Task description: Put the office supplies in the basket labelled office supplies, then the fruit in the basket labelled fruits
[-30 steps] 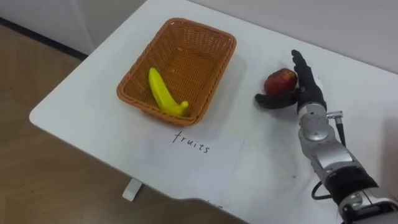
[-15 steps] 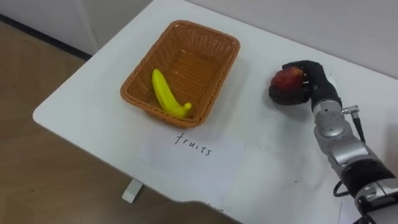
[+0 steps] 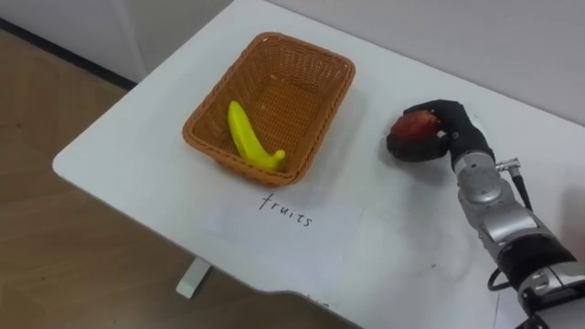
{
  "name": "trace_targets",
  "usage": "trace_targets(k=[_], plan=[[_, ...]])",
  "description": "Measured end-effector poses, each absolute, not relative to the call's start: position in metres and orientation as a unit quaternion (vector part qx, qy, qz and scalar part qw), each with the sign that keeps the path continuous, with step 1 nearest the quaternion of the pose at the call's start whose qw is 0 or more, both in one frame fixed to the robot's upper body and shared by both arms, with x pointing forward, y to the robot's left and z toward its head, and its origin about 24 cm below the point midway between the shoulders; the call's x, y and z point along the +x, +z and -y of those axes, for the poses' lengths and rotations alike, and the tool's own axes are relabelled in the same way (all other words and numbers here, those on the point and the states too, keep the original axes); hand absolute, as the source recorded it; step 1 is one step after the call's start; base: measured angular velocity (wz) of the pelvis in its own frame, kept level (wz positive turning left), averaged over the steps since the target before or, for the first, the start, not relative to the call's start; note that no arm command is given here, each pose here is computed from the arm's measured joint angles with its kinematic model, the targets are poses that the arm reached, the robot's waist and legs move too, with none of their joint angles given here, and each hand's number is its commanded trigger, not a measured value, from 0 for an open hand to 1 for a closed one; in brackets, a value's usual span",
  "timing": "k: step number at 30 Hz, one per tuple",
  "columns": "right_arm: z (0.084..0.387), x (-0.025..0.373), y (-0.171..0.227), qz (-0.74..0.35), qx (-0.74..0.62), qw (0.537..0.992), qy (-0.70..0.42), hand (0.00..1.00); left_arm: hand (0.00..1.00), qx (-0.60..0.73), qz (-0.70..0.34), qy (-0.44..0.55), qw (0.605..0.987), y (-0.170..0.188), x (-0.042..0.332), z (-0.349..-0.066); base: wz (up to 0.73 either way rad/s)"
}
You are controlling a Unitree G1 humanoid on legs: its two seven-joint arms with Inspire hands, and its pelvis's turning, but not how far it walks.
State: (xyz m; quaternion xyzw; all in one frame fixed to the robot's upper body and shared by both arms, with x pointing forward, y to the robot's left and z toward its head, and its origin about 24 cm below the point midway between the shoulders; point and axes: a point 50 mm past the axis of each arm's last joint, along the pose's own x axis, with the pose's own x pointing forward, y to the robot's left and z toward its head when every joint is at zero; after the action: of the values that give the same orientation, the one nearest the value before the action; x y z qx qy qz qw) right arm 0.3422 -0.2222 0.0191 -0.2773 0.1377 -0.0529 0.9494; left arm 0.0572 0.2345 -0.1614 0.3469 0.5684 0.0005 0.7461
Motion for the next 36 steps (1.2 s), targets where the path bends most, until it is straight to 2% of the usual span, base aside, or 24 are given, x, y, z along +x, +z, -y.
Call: trace_targets(k=[21, 36], plan=[[0.213, 0.346, 0.026, -0.129, -0.266, 0.955, -0.003, 1.0, 0.0, 0.355, -0.566, 0.005, 0.744, -0.16, 0.056, -0.241, 0.0], [0.191, 0.352, 0.054, -0.055, -0.258, 0.964, 0.033, 1.0, 0.0, 0.345, -0.576, 0.023, 0.741, -0.158, 0.04, -0.246, 0.0]])
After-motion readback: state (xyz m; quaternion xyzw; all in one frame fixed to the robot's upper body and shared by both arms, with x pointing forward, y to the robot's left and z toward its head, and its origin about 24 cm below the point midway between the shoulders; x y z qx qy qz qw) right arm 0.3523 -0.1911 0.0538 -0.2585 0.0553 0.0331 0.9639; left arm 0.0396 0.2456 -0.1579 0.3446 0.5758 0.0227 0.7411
